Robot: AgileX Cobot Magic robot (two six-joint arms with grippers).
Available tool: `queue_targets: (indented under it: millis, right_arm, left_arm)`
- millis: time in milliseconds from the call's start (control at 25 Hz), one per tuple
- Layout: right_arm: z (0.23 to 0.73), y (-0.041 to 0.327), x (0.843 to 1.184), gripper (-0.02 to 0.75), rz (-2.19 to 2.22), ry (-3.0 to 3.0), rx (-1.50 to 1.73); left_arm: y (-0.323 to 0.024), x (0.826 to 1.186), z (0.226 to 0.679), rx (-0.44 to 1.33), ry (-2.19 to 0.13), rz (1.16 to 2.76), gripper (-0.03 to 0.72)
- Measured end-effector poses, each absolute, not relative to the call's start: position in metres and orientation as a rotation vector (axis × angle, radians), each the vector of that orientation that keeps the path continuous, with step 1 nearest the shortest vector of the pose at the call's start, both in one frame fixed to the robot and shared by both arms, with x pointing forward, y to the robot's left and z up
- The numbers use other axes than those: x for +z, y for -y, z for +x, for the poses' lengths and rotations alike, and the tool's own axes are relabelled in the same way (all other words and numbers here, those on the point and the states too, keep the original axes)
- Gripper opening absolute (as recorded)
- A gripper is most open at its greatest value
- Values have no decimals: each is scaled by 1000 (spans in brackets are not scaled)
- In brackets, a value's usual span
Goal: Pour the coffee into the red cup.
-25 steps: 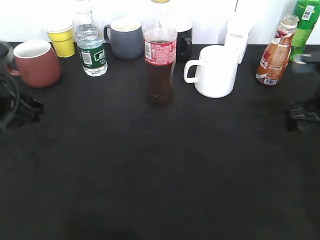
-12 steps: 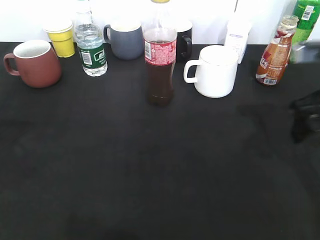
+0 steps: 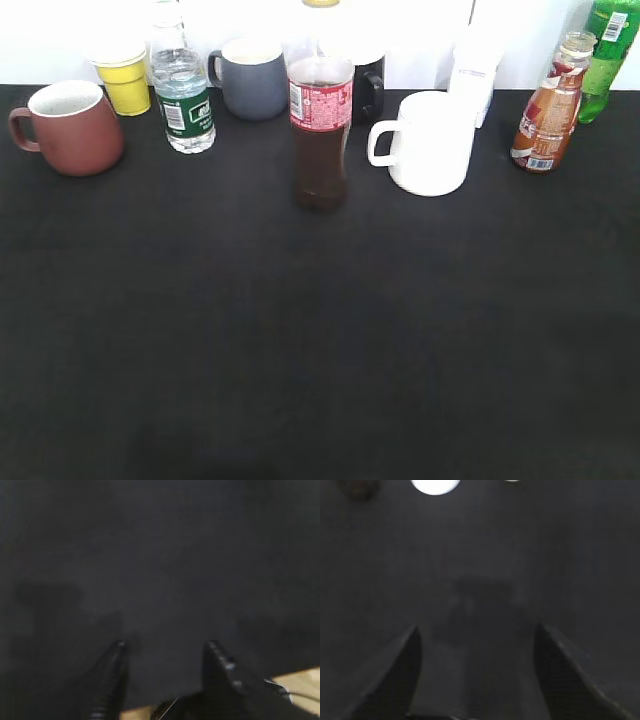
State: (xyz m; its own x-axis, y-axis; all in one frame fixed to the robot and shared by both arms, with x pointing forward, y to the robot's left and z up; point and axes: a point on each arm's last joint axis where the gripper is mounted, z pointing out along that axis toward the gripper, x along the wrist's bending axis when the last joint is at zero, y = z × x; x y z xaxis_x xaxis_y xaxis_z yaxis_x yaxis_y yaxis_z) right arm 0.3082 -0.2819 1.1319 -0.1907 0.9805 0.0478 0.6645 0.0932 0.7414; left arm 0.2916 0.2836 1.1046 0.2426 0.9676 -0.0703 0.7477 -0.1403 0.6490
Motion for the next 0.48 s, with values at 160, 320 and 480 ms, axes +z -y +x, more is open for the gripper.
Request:
queue_targets:
  millis: [160, 320, 480]
  right_arm:
    - [278, 291, 1066, 603, 1624, -1944, 831]
    - [270, 293, 1053, 601, 1563, -1943, 847]
    - [272, 292, 1052, 594, 1552, -1933, 860]
  left_arm:
    - [-287, 1070, 281, 466, -1597, 1989, 467]
    - [-286, 1056, 285, 467, -1596, 1989, 470]
    - [-285, 1055, 288, 487, -1576, 1966, 470]
